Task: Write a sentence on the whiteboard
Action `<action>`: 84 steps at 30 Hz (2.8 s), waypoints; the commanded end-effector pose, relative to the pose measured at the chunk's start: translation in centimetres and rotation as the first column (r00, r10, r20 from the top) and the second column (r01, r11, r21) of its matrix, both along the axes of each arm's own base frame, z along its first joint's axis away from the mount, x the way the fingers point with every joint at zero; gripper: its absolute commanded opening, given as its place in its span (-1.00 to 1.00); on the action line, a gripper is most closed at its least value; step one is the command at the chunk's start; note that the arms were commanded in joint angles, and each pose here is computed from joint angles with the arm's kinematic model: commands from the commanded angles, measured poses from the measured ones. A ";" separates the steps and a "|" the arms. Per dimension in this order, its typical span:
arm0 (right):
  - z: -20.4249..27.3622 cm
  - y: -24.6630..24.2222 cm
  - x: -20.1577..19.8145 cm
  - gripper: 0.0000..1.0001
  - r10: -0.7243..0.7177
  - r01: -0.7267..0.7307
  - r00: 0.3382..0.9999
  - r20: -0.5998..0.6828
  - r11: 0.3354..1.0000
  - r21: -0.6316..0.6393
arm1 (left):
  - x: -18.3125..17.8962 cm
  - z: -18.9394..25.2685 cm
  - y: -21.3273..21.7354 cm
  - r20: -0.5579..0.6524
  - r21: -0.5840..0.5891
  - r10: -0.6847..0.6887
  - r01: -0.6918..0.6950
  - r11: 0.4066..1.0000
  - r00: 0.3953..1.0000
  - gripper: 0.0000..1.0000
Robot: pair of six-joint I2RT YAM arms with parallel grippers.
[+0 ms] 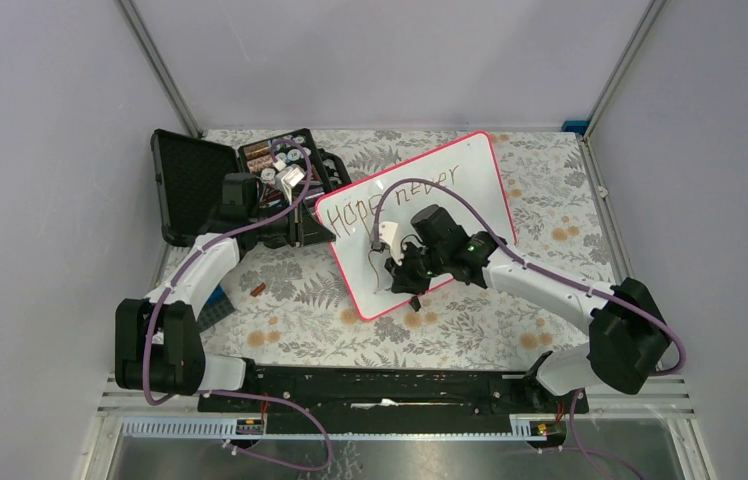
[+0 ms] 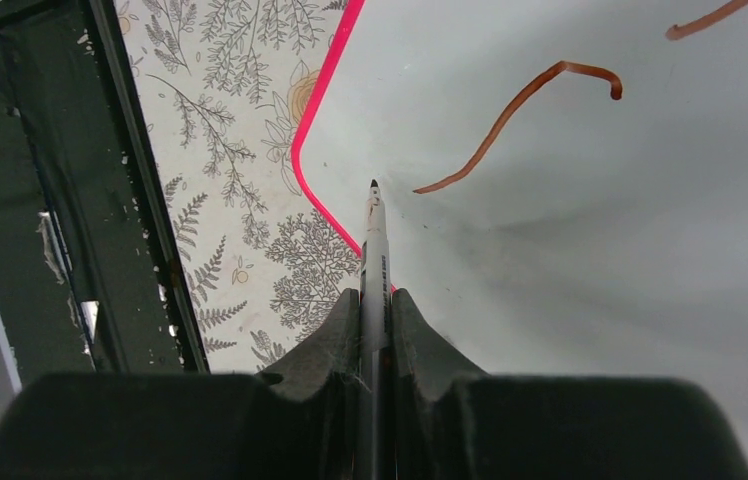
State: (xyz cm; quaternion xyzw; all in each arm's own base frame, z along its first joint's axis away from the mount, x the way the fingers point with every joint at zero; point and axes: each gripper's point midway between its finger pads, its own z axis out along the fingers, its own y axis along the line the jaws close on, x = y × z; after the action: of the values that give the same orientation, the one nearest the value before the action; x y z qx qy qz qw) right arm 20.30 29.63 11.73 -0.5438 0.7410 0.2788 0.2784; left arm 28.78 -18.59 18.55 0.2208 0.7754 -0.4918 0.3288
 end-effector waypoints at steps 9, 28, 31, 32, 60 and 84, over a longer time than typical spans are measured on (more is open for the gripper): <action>5.5 2.2 2.6 -1.00 -0.054 0.043 0.993 0.105 0.994 0.104 | 1.0 0.8 -0.1 0.097 0.028 -0.018 0.015 0.999 0.995 -1.00; 4.8 0.3 5.8 -1.00 -0.155 0.149 0.974 0.165 0.988 0.050 | 0.8 0.6 -0.1 0.095 0.035 -0.019 0.016 0.999 0.995 -1.00; 4.9 -0.6 6.1 -1.00 -0.166 0.161 0.973 0.159 0.986 0.048 | 0.8 0.6 0.0 0.092 0.037 -0.020 0.017 0.999 0.996 -1.00; 4.9 -0.8 6.1 -1.00 -0.168 0.163 0.973 0.156 0.986 0.048 | 0.9 0.6 0.0 0.094 0.038 -0.020 0.017 0.999 0.995 -1.00; 7.6 -2.7 4.3 -1.00 -0.121 0.129 0.991 -0.051 0.969 0.211 | 0.7 0.6 -0.1 0.095 0.042 -0.028 0.024 0.999 0.995 -1.00; 4.5 -2.6 5.6 -1.00 -0.184 0.185 0.983 -0.022 0.973 0.135 | 0.8 0.5 -0.1 0.092 0.043 -0.027 0.023 0.999 0.995 -1.00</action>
State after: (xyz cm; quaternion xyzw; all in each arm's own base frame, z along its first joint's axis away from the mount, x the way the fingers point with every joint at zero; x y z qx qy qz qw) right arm 25.38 26.64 16.27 -0.4470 0.7725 0.3158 0.3220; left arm 28.69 -18.52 18.49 0.2228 0.7795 -0.4892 0.3215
